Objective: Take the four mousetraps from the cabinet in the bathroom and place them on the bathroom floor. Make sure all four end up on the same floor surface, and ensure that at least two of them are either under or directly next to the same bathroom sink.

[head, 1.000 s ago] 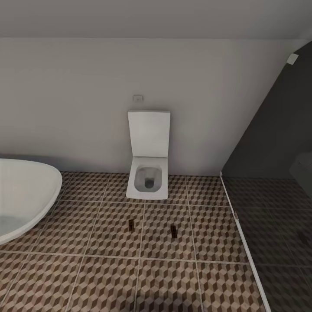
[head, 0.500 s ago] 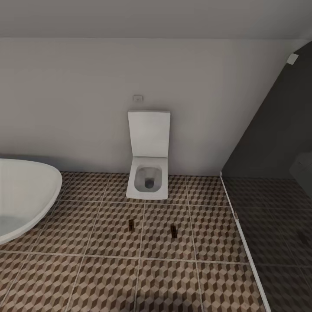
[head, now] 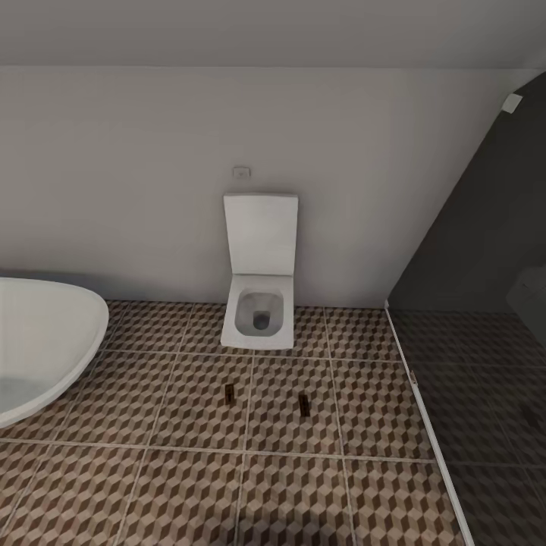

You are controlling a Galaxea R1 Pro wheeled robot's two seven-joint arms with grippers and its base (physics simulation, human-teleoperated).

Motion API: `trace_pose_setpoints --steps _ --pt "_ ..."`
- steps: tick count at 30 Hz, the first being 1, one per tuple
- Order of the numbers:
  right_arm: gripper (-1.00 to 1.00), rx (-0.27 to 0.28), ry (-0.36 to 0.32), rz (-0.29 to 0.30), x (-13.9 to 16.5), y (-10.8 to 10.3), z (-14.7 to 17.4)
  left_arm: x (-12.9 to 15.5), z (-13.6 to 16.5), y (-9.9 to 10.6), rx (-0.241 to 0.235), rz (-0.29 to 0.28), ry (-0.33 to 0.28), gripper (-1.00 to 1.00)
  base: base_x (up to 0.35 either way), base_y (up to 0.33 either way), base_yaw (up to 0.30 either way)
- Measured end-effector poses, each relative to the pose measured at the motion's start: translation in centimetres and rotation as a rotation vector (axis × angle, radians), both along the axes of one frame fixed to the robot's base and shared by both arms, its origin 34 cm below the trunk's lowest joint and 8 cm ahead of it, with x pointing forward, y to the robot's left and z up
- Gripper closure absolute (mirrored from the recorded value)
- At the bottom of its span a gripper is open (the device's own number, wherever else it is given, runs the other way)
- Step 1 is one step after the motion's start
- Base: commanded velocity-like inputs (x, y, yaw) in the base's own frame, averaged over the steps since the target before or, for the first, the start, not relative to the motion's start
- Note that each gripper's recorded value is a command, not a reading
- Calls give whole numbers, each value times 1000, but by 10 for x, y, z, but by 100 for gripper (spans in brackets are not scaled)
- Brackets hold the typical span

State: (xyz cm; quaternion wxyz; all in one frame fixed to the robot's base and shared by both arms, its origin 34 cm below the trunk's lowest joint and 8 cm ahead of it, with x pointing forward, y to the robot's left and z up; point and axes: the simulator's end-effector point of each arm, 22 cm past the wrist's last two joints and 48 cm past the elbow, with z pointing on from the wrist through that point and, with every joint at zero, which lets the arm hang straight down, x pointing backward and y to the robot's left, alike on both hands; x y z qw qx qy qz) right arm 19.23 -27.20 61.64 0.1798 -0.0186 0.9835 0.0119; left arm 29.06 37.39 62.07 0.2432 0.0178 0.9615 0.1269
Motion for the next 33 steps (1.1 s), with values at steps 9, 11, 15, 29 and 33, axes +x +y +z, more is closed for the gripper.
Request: trace_pose_setpoints --steps 9,11,15,29,33 --pt "-100 0 0 0 0 0 0 0 0 0 0 0 0 -100 0 0 0" --pt "-100 0 0 0 0 0 0 0 0 0 0 0 0 -100 0 0 0" --pt "-100 0 0 0 0 0 0 0 0 0 0 0 0 -100 0 0 0" --pt "-100 0 0 0 0 0 0 0 0 0 0 0 0 -100 0 0 0" --pt "-100 0 0 0 0 0 0 0 0 0 0 0 0 -100 0 0 0"
